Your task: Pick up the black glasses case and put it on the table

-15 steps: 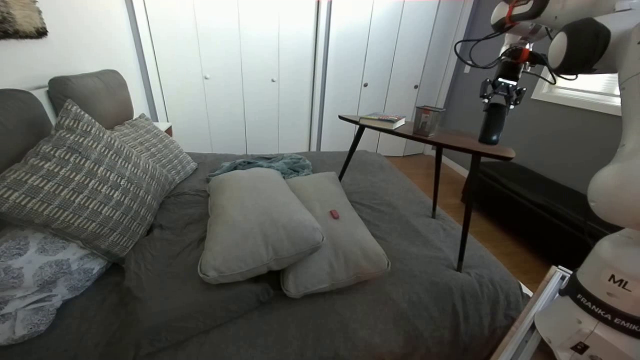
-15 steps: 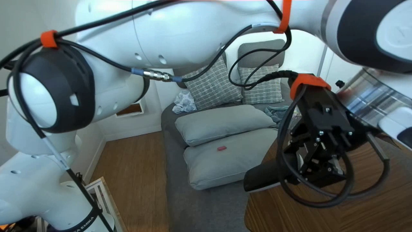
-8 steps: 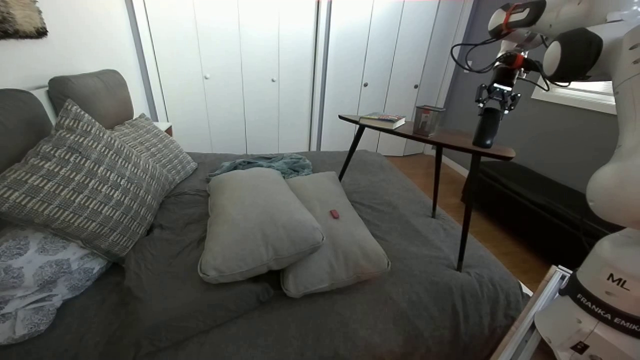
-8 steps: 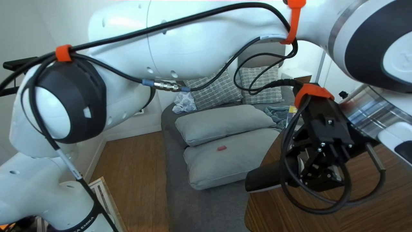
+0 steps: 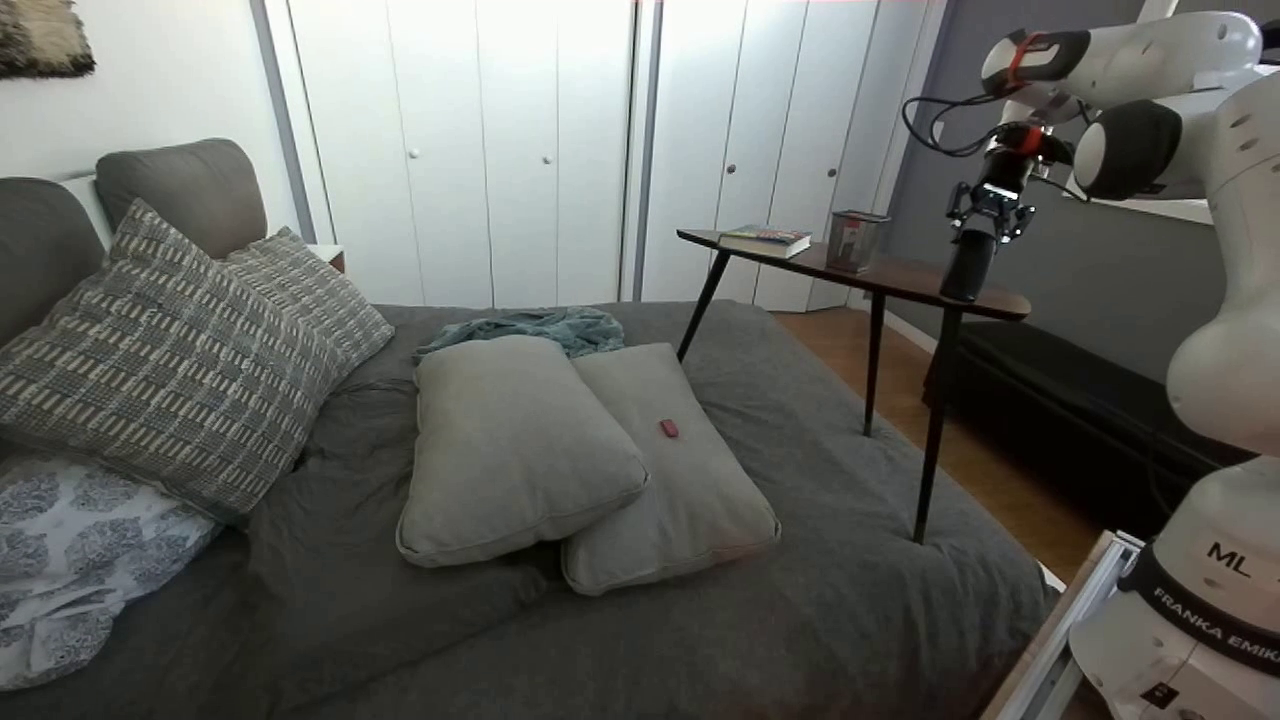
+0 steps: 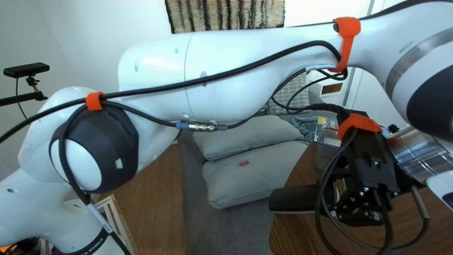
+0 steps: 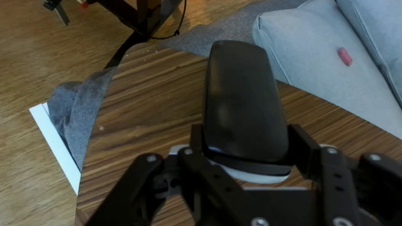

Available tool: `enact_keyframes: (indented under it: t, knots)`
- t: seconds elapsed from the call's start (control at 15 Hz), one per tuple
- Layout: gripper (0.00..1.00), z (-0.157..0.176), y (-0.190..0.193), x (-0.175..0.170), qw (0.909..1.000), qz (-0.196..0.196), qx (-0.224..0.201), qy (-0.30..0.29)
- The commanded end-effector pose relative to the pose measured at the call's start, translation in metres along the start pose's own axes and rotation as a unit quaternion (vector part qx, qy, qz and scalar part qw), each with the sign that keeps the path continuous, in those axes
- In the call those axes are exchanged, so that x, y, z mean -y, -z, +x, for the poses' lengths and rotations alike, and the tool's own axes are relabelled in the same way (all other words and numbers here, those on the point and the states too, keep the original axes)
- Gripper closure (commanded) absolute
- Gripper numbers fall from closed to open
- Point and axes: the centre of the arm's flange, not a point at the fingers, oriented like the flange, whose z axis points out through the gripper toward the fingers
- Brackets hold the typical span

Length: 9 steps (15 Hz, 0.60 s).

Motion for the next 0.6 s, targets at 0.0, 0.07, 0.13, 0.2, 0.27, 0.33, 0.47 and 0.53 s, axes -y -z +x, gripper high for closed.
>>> enact_keyframes:
  t: [0.0,0.07,0.13,0.2,0.27,0.33,0.47,0.53]
  knots:
    - [0.08,0.046,0.041,0.002,0.9989,0.012,-0.026,-0.036]
    - [0.07,0.049,0.043,0.001,0.9982,0.016,-0.033,-0.047]
    - [0.01,0.052,0.044,0.0,0.9969,0.019,-0.045,-0.061]
    - [0.0,0.053,0.045,0.001,0.9959,0.019,-0.053,-0.071]
    - [0.0,0.051,0.045,0.003,0.9949,0.016,-0.064,-0.076]
    - [0.0,0.05,0.045,0.006,0.9943,0.013,-0.069,-0.079]
    - [0.0,0.031,0.044,0.021,0.9934,-0.014,-0.084,-0.078]
    - [0.0,0.017,0.044,0.03,0.9919,-0.036,-0.096,-0.076]
